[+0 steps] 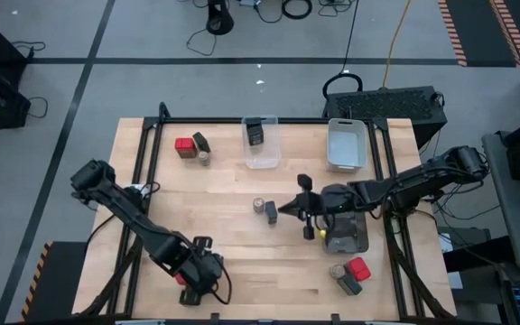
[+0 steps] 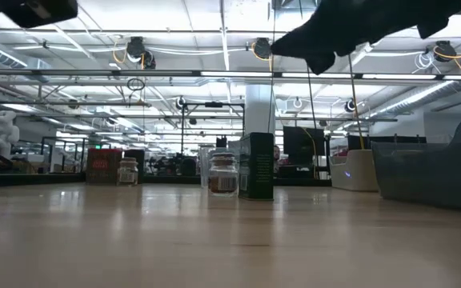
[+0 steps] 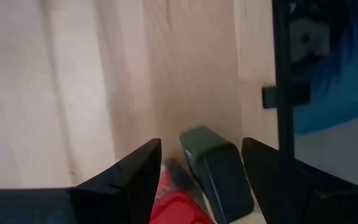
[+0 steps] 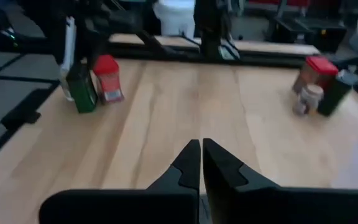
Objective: Sort spices by type
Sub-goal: Put the black seasoning can into the transparent bin
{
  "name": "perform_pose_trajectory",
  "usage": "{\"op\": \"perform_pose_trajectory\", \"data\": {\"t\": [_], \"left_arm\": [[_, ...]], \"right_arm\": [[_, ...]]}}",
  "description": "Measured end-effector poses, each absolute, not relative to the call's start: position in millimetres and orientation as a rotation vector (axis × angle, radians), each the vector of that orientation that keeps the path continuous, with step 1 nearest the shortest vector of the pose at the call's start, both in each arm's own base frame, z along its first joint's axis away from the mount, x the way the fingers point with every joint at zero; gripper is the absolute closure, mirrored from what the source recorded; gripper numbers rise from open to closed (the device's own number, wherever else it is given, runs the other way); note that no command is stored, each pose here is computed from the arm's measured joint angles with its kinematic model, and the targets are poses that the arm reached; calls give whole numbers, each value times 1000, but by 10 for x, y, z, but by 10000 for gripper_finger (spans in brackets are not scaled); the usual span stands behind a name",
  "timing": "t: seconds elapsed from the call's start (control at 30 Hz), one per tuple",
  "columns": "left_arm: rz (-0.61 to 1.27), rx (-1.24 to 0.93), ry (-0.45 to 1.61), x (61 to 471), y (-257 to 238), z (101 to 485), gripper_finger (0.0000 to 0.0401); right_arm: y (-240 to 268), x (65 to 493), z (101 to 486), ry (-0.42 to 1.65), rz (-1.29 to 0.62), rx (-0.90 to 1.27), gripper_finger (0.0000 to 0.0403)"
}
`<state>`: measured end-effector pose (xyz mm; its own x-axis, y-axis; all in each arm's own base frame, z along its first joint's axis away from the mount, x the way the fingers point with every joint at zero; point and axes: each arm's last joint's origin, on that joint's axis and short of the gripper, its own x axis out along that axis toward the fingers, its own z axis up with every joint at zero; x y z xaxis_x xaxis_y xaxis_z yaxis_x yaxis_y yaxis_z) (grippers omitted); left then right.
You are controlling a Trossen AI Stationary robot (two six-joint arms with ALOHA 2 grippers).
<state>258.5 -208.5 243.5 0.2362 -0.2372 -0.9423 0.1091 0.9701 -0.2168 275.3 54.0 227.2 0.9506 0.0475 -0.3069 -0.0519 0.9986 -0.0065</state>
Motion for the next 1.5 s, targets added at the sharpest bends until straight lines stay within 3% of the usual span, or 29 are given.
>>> {"op": "perform_pose_trajectory", "data": {"t": [0.4, 0.9, 1.5], "left_arm": [[-168, -257, 1328, 2546, -2195, 2415, 170], [-132, -171, 1276, 2435, -2313, 2400, 170], [-101, -109, 1380, 2437, -2395, 2145, 170]], "right_arm": [[545, 2742, 2243, 343, 45, -1, 403], [543, 2743, 2243, 342, 47, -16, 403], [543, 2742, 2242, 344, 48, -20, 403]]}}
